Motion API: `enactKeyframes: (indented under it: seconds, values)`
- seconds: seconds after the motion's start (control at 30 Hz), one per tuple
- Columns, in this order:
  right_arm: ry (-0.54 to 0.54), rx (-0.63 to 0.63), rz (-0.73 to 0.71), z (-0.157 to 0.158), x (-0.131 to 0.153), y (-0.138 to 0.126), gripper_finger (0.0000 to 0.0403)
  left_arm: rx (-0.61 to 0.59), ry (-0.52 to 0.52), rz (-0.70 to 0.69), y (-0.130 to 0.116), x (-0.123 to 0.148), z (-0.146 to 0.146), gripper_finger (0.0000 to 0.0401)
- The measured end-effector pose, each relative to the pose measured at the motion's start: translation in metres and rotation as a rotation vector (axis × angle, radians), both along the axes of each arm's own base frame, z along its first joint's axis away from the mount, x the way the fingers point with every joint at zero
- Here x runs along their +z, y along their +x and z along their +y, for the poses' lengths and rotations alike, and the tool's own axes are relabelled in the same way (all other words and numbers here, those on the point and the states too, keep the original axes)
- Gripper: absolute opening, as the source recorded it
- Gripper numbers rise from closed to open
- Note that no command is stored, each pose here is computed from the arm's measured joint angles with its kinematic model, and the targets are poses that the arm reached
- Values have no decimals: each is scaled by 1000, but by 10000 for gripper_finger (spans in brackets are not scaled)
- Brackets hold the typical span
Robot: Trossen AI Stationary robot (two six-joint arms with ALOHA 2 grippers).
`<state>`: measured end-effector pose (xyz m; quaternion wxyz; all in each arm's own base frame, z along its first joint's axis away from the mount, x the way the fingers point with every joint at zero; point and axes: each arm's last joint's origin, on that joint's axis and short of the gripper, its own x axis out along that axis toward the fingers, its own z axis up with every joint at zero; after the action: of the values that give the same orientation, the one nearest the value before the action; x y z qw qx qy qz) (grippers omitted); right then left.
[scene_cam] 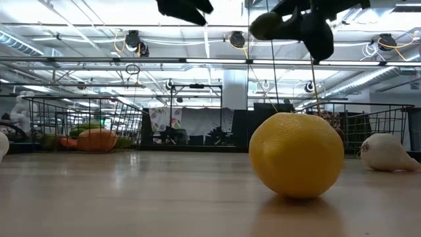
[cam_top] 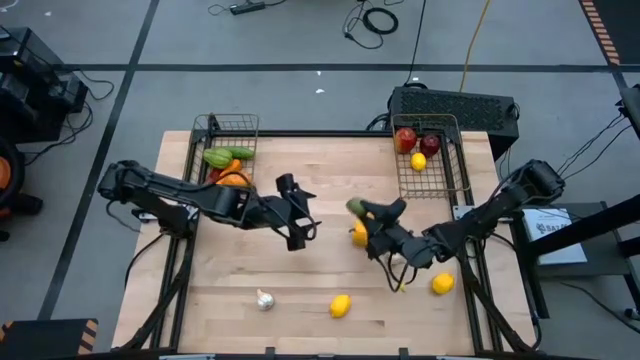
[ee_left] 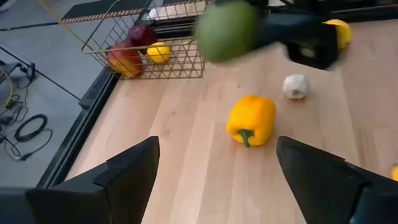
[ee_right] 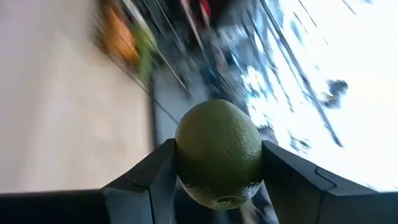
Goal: Sort produce into baskets
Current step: Put the green lime into the right wire basket
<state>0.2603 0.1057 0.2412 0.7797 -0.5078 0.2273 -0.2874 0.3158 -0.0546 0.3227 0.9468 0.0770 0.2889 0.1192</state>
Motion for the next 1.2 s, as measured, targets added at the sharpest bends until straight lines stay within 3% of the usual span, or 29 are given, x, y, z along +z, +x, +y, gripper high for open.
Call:
enactKeyframes:
  seconds: [0.2, 0.33, 0.4, 0.53, 0.7, 0.9, 1.2]
  values:
    - [-27, -162, 27, -34, 19, -12, 198, -32, -4, -35, -11, 11, -10, 331]
    - [9, -371, -7, -69, 29, -34, 198, -50, 8, -16, -14, 10, -18, 331]
    - [74, -453, -73, -88, 32, -50, 198, -48, 19, -13, -16, 10, -20, 331]
    - [306, -539, -230, -118, 30, -81, 199, -48, 21, -13, -16, 10, -21, 331]
    - [514, -696, -339, -140, 19, -104, 199, -48, 21, -14, -16, 10, -21, 331]
    - [622, -866, -396, -157, -3, -109, 199, -47, 20, -16, -16, 10, -21, 331]
    - [714, -1086, -367, -183, -42, -109, 202, -46, 19, -20, -15, 10, -21, 331]
